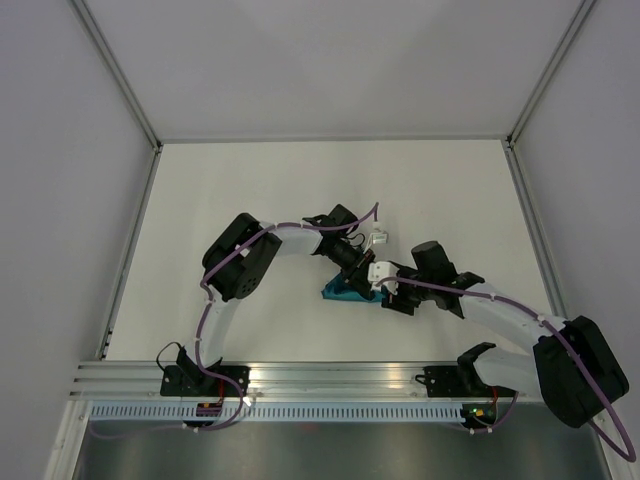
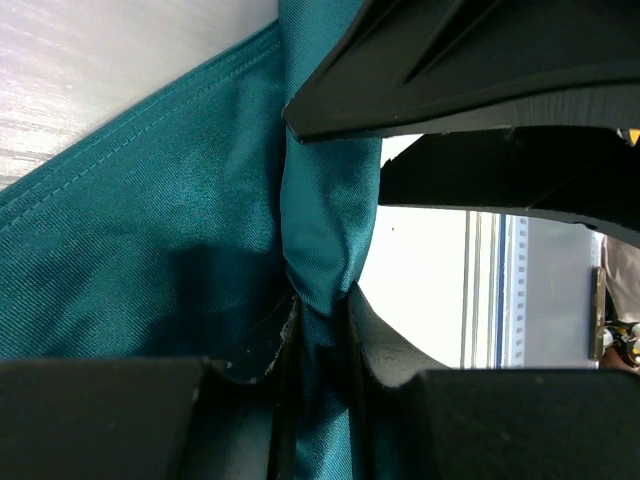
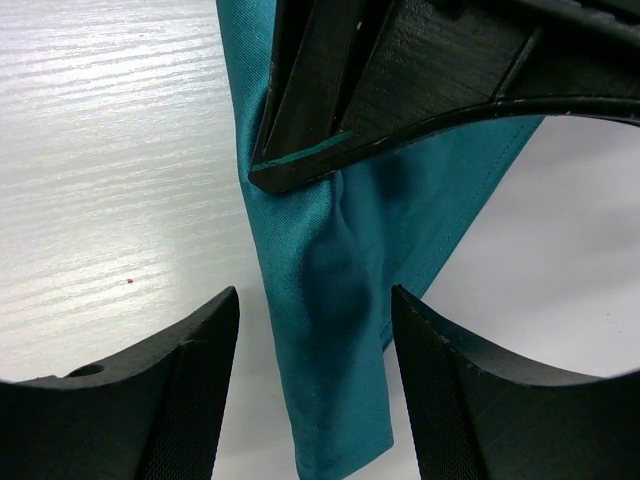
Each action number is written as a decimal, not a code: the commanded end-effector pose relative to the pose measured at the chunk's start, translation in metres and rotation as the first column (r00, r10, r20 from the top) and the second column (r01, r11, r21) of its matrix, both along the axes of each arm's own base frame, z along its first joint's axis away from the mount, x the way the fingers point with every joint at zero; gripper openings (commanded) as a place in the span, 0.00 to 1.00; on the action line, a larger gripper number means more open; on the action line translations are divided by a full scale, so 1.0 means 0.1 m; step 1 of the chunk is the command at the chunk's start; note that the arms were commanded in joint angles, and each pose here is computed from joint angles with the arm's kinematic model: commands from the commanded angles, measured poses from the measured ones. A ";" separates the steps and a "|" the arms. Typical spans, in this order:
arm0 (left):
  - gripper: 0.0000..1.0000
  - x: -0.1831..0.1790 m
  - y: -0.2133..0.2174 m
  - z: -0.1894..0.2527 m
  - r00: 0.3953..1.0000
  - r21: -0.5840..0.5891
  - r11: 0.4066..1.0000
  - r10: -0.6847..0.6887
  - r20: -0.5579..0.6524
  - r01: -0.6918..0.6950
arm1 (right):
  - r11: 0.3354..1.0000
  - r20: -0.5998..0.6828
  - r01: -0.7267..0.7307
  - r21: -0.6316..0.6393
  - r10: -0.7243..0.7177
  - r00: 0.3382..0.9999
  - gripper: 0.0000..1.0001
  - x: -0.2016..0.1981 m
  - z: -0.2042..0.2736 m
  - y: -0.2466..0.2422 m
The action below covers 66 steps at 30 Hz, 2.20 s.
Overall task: Fold the napkin, place the utensils inside, and roll it up
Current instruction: Roll the napkin with the utensil
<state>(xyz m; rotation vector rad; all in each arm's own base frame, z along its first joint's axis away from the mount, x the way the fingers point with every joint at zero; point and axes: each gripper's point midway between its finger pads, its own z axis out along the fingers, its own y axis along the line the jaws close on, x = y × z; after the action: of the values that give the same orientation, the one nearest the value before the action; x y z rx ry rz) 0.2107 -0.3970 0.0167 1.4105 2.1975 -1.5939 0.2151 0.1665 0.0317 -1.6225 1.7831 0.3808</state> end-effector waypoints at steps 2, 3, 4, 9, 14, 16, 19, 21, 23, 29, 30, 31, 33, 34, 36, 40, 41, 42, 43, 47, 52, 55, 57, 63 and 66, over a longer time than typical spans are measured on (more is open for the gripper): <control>0.04 -0.09 0.24 -0.51 0.998 0.201 0.979 0.047 -0.042 -0.038 | 1.000 0.071 -0.010 0.019 0.009 0.997 0.68 0.08 0.10 0.08; 0.04 -0.09 0.24 -0.51 0.998 0.200 0.979 0.047 -0.041 -0.038 | 1.000 0.076 -0.012 0.020 0.011 0.997 0.68 0.09 0.12 0.09; 0.04 -0.09 0.24 -0.51 0.998 0.200 0.979 0.047 -0.043 -0.037 | 1.000 0.083 -0.014 0.023 0.012 0.997 0.68 0.09 0.13 0.09; 0.04 -0.09 0.24 -0.50 0.998 0.206 0.978 0.052 -0.042 -0.042 | 0.999 0.087 -0.035 0.019 0.033 0.996 0.68 0.06 0.15 0.18; 0.04 -0.10 0.26 -0.51 0.997 0.212 0.976 0.056 -0.046 -0.045 | 0.998 0.076 -0.061 -0.020 0.063 0.995 0.68 -0.02 0.04 0.22; 0.04 -0.10 0.25 -0.50 0.998 0.210 0.977 0.053 -0.044 -0.043 | 0.997 0.075 -0.069 -0.036 0.071 0.995 0.68 -0.03 -0.01 0.24; 0.05 -0.09 0.25 -0.49 0.998 0.206 0.978 0.050 -0.035 -0.042 | 0.996 0.064 -0.070 -0.052 0.074 0.995 0.66 -0.03 -0.08 0.24; 0.11 -0.09 0.25 -0.49 0.998 0.205 0.978 0.049 -0.035 -0.041 | 0.995 0.057 -0.072 -0.064 0.076 0.995 0.62 -0.04 -0.12 0.23; 0.18 -0.10 0.25 -0.47 0.998 0.201 0.979 0.047 -0.037 -0.039 | 0.994 0.050 -0.067 -0.083 0.072 0.996 0.57 -0.04 -0.17 0.21; 0.32 -0.07 0.24 -0.41 0.999 0.191 0.981 0.049 -0.017 -0.044 | 0.990 0.019 -0.072 -0.124 0.075 0.997 0.35 -0.09 -0.28 0.13; 0.36 -0.05 0.23 -0.39 0.999 0.189 0.981 0.053 -0.008 -0.050 | 0.989 0.016 -0.073 -0.127 0.076 0.997 0.31 -0.10 -0.29 0.13; 0.38 -0.03 0.23 -0.36 0.998 0.184 0.981 0.057 -0.003 -0.055 | 0.989 0.012 -0.073 -0.130 0.076 0.997 0.27 -0.10 -0.29 0.12; 0.44 0.03 0.20 -0.27 0.997 0.163 0.984 0.073 0.016 -0.075 | 0.987 -0.005 -0.080 -0.141 0.080 0.997 0.22 -0.14 -0.32 0.10; 0.45 0.06 0.18 -0.23 0.997 0.153 0.985 0.079 0.022 -0.081 | 0.986 -0.008 -0.080 -0.144 0.080 0.997 0.22 -0.14 -0.32 0.09; 0.45 0.13 0.14 -0.13 0.995 0.128 0.987 0.086 0.057 -0.093 | 0.984 -0.027 -0.088 -0.152 0.085 0.996 0.20 -0.18 -0.35 0.07; 0.45 0.31 0.12 0.02 0.984 0.102 0.983 0.140 0.110 -0.151 | 0.982 -0.065 -0.096 -0.160 0.087 0.994 0.18 -0.20 -0.36 0.08; 0.45 0.36 0.12 0.06 0.979 0.098 0.980 0.159 0.125 -0.171 | 0.981 -0.080 -0.096 -0.167 0.084 0.993 0.17 -0.22 -0.37 0.07; 0.45 0.41 0.15 0.06 0.973 0.104 0.976 0.177 0.147 -0.194 | 0.981 -0.092 -0.097 -0.170 0.083 0.992 0.17 -0.23 -0.37 0.07; 0.45 0.50 0.15 0.15 0.963 0.084 0.972 0.204 0.174 -0.221 | 0.981 -0.099 -0.100 -0.164 0.084 0.992 0.16 -0.22 -0.36 0.09; 0.45 0.77 0.25 0.36 0.918 0.032 0.947 0.300 0.260 -0.319 | 0.982 -0.160 -0.106 -0.155 0.080 0.984 0.15 -0.26 -0.34 0.10; 0.45 1.03 0.46 0.59 0.837 -0.011 0.890 0.434 0.333 -0.456 | 0.984 -0.201 -0.102 -0.143 0.072 0.977 0.15 -0.24 -0.31 0.11; 0.45 1.13 0.57 0.72 0.771 -0.046 0.848 0.501 0.393 -0.528 | 0.985 -0.240 -0.106 -0.139 0.070 0.968 0.15 -0.22 -0.30 0.10; 0.45 1.12 0.62 0.84 0.737 -0.107 0.837 0.527 0.423 -0.537 | 0.982 -0.293 -0.114 -0.148 0.066 0.954 0.15 -0.24 -0.34 0.06; 0.45 0.99 0.81 1.05 0.611 -0.265 0.785 0.607 0.508 -0.560 | 0.983 -0.439 -0.123 -0.135 0.052 0.897 0.15 -0.20 -0.35 -0.01; 0.45 0.85 0.83 1.13 0.540 -0.339 0.769 0.628 0.561 -0.542 | 0.984 -0.486 -0.112 -0.140 0.030 0.873 0.15 -0.13 -0.36 -0.04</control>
<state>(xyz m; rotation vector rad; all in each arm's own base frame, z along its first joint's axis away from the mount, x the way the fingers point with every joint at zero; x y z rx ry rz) 0.2882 -0.3072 0.0933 0.8963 1.9884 -0.8581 0.2284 0.1859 0.0135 -1.7642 2.0156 0.6595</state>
